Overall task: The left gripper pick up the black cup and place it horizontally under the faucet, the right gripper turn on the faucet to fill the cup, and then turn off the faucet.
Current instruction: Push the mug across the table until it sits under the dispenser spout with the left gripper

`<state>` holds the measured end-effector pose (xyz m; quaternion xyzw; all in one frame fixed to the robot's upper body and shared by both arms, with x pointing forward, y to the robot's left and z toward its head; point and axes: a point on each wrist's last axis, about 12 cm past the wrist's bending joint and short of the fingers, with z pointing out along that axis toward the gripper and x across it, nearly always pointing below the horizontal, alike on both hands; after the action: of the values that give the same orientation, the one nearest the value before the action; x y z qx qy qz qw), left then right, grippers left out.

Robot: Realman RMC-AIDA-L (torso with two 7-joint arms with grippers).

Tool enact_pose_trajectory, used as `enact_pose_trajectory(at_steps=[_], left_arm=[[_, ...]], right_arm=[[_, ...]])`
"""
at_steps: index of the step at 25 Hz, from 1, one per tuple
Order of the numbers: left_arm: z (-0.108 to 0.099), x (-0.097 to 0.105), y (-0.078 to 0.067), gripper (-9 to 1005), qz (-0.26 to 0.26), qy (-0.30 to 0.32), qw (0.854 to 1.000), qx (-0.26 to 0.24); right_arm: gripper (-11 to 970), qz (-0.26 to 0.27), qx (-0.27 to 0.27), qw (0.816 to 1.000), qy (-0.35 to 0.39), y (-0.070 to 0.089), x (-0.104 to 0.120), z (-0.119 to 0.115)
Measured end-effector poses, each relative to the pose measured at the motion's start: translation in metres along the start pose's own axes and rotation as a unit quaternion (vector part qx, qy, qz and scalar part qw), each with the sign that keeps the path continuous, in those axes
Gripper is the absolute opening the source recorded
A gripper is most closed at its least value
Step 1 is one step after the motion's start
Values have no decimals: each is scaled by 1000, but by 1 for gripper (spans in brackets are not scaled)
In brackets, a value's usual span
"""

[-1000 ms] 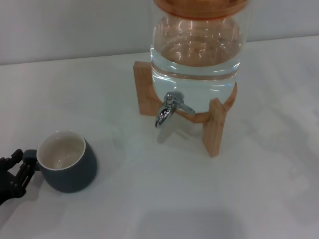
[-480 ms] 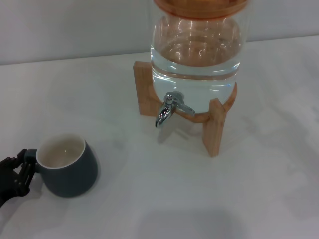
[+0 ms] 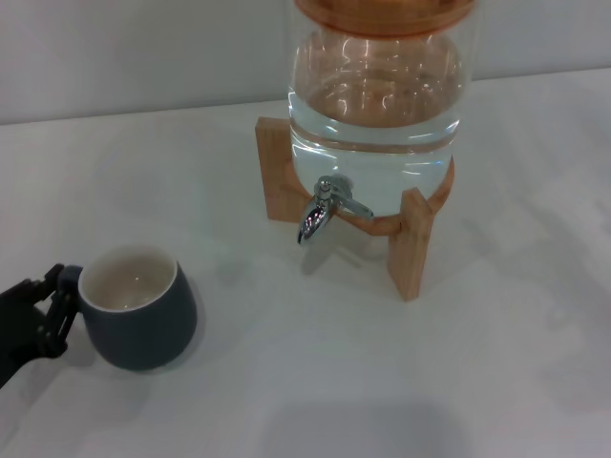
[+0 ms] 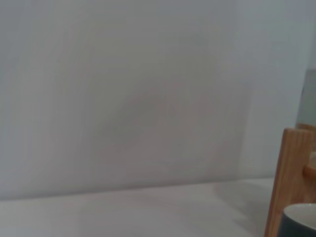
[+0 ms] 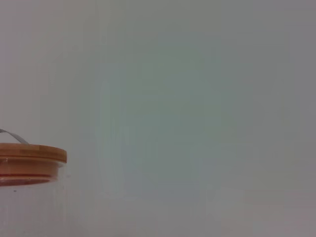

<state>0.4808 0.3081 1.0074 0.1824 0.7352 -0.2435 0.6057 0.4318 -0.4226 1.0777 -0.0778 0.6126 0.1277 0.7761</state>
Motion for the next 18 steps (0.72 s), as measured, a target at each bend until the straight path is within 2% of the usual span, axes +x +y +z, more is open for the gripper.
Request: enact_pose_trajectory(at_steps=[3, 7, 13, 18], left_arm=[[5, -3, 0, 161, 6, -3, 1000, 7], [22, -12, -4, 161, 25, -10, 999, 31], [51, -18, -14, 160, 43, 5, 997, 70], [69, -16, -23, 159, 52, 20, 995, 78]], right_arm=[[819, 0, -1, 1000, -1, 0, 0, 2], [819, 0, -6, 1000, -3, 1, 0, 4], [819, 2, -17, 1000, -5, 4, 0, 7], [819, 4, -23, 1000, -7, 6, 0, 8]])
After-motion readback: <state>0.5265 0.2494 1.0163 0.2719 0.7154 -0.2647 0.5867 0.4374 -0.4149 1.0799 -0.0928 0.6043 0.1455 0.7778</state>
